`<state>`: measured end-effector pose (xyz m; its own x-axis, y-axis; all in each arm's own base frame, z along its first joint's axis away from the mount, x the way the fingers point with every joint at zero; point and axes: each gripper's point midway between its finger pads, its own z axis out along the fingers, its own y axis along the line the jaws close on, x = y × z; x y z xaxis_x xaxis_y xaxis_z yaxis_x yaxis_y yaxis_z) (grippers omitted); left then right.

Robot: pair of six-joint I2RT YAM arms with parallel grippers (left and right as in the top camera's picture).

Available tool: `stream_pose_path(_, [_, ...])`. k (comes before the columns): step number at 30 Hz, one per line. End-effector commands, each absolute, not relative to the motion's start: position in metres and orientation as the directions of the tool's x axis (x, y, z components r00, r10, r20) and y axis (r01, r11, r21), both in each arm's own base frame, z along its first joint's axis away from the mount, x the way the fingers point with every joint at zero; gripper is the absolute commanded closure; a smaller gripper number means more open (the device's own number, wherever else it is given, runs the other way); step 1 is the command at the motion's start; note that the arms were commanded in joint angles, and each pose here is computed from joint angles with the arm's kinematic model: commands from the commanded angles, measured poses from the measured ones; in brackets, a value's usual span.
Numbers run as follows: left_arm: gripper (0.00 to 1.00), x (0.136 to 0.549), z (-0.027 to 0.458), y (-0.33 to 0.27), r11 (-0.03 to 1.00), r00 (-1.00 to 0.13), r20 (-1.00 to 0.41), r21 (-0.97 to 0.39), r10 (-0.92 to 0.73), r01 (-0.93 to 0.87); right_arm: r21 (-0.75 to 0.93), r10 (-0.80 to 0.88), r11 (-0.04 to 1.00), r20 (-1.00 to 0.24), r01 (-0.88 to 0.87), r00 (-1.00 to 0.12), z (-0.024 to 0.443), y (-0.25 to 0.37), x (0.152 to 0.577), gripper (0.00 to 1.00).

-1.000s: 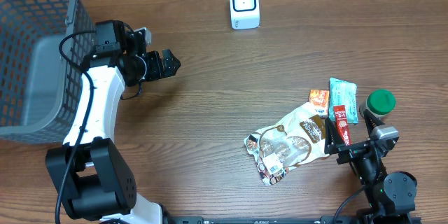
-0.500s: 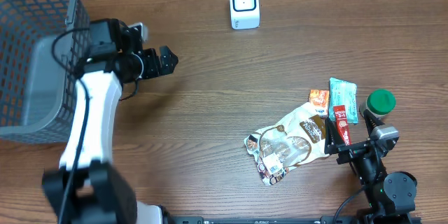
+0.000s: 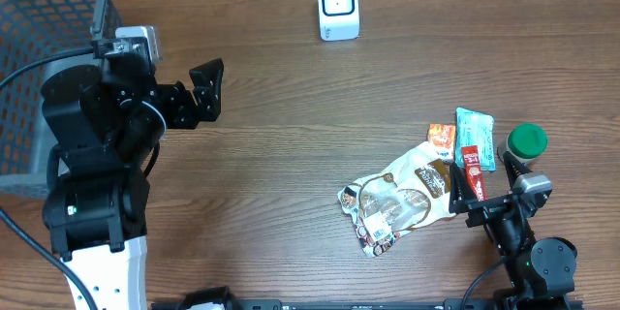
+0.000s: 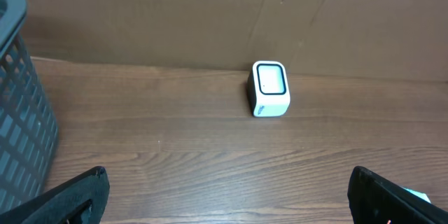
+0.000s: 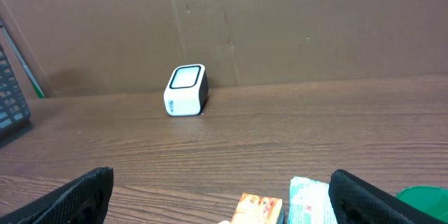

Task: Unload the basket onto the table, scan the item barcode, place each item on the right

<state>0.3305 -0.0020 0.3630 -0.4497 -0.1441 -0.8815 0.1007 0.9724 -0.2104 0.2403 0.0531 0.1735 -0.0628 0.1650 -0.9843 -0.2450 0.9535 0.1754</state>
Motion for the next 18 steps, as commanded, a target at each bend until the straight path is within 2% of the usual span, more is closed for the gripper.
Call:
stream_pose_path(1, [0.00, 0.329, 0.362, -0.003, 0.971, -0.462, -0.874, -0.219, -0.151, 0.097, 0.172, 0.161, 0.956, -0.985, -0.237, -0.064, 0.170, 0.052, 0.241, 0.00])
stream_pose_path(12, [0.01, 0.303, 0.350, -0.031, 0.959, -0.506, -0.855, -0.229, -0.117, 0.165, 0.172, 0.161, 0.956, -0.985, -0.237, -0.065, 0.170, 0.052, 0.241, 0.00])
stream_pose_path(18, [0.00, 0.278, 0.311, -0.035, 0.957, -0.548, -0.828, -0.240, -0.116, 0.161, 0.172, 0.161, 0.956, -0.985, -0.237, -0.064, 0.170, 0.052, 0.241, 0.00])
